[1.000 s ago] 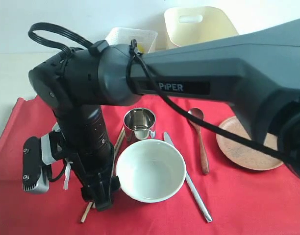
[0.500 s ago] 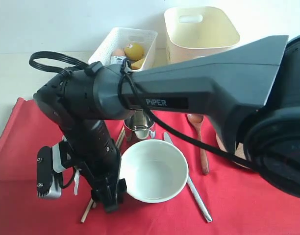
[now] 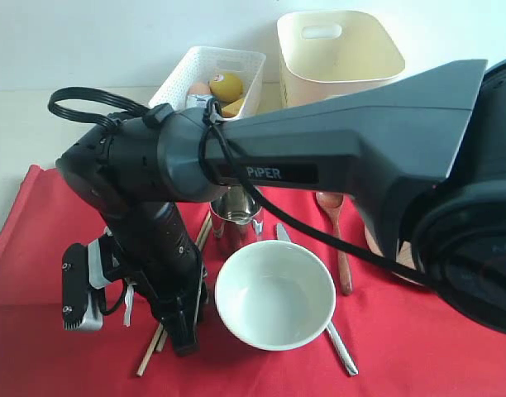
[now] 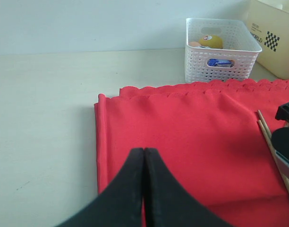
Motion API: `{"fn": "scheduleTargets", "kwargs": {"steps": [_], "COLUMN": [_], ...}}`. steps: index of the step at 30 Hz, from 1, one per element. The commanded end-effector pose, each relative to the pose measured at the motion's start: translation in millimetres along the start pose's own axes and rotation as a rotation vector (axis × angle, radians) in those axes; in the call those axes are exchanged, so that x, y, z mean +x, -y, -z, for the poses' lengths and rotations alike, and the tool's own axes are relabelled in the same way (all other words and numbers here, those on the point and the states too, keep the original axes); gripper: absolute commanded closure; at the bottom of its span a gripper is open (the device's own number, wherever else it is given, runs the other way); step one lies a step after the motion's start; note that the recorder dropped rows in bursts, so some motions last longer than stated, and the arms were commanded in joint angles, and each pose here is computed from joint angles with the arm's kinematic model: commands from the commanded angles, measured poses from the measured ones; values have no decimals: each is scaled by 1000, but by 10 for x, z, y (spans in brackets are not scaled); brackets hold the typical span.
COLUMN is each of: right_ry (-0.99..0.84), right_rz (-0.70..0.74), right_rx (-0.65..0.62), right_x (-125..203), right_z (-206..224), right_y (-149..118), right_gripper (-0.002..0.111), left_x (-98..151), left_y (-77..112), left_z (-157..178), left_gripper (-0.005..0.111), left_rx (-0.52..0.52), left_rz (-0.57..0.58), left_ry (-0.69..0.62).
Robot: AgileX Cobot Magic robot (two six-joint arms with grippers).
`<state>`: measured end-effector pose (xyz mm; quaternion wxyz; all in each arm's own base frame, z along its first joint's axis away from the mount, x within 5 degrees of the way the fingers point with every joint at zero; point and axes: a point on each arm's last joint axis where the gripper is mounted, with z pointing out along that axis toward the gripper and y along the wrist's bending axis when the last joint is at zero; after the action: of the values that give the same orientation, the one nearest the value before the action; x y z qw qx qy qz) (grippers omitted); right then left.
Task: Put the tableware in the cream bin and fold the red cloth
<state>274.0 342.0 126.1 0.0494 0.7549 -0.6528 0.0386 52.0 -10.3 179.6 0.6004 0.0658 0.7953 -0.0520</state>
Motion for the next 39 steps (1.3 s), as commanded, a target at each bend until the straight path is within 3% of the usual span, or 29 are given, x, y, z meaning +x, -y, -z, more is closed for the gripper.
{"fn": "scheduleTargets", "kwargs": {"steps": [1, 9, 16, 39], "right_ry": [7, 48, 94, 140], "right_rz": [-12, -22, -19, -69], "right_rx": [21, 61, 134, 312], "right_x": [-10, -16, 10, 161], "right_z": [-5, 107, 330, 833], "right_y": [9, 25, 45, 77], "right_gripper": [78, 85, 108, 108], "left_x": [-18, -18, -18, -18], "left_y": [1, 1, 1, 1], "left_z": [2, 2, 2, 2], "left_gripper": [107, 107, 107, 107], "left_rx": [3, 3, 3, 3], "left_rz": [2, 2, 2, 2], "left_ry": [11, 11, 11, 11]}}
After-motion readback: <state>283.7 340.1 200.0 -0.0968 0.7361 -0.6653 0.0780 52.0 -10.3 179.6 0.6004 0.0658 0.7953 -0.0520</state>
